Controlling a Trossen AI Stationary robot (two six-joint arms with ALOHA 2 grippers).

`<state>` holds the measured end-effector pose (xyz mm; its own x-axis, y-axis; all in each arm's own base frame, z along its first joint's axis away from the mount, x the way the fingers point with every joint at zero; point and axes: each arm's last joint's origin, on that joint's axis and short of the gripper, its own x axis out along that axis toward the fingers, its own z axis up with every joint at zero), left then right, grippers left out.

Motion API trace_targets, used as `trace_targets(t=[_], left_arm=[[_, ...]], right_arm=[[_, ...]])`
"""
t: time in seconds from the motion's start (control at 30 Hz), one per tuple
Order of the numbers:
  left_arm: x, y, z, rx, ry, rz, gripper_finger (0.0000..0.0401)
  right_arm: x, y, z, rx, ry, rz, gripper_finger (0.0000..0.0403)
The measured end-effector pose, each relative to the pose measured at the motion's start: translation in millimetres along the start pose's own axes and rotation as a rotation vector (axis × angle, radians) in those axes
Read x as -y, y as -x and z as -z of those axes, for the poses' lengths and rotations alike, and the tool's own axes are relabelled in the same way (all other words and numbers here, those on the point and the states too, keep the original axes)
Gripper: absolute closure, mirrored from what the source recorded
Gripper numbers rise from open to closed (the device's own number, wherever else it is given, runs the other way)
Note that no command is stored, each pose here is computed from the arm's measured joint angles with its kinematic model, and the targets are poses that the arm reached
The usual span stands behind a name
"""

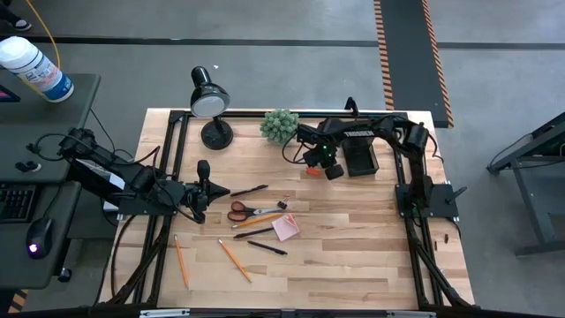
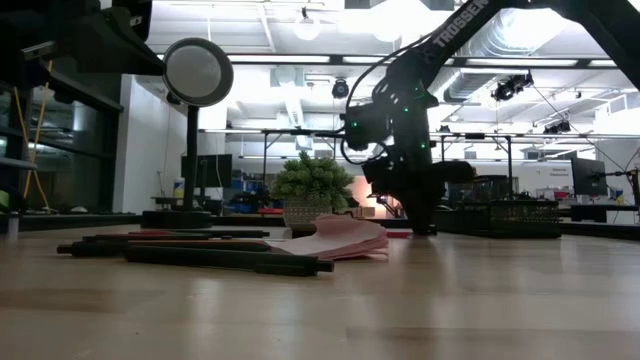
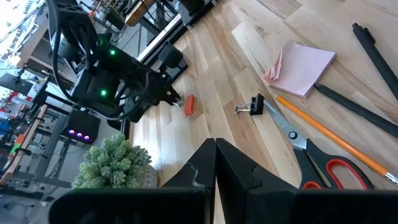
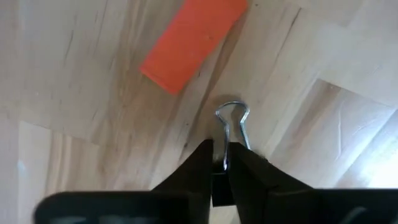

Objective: Pick and place office supplies into organizer
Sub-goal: Put the top binder clip into the desk organizer

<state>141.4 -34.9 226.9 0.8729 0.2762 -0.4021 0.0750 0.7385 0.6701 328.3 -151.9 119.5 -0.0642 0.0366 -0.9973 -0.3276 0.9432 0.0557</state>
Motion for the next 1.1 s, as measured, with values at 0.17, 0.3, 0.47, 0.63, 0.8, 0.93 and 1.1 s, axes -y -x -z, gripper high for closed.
trace_targets(t=[0.17,0.3,0.47,0.63,0.8,0.93,1.1], left_arm=[[0.0,0.0,0.0,0.0,0.0,0.0,0.04],[0.0,0.0,0.0,0.0,0.0,0.0,0.04],[0.0,0.0,0.0,0.0,0.0,0.0,0.04],[0.0,0.0,0.1,0.0,0.0,0.0,0.04],[0.0,0.0,0.1,-0.001,-0.001,0.001,0.04],[0.0,0.0,0.1,-0.001,0.0,0.001,0.04],[0.1,0.0,0.2,-0.001,-0.001,0.001,0.04]], right_arm=[[-2.1,-0.4,-1.3,0.006,0.019,-0.012,0.0395],[-4.9,3.3,-5.8,-0.038,0.042,0.014,0.04],[-2.8,19.8,-14.7,-0.089,0.055,0.046,0.0402],[4.6,48.8,-24.0,-0.081,0.039,0.11,0.0402],[15.7,74.3,-21.2,-0.103,-0.087,0.165,0.0403],[31.7,90.8,-5.7,-0.141,-0.324,0.233,0.0403],[51.1,95.0,24.2,-0.203,-0.559,0.255,0.0403]])
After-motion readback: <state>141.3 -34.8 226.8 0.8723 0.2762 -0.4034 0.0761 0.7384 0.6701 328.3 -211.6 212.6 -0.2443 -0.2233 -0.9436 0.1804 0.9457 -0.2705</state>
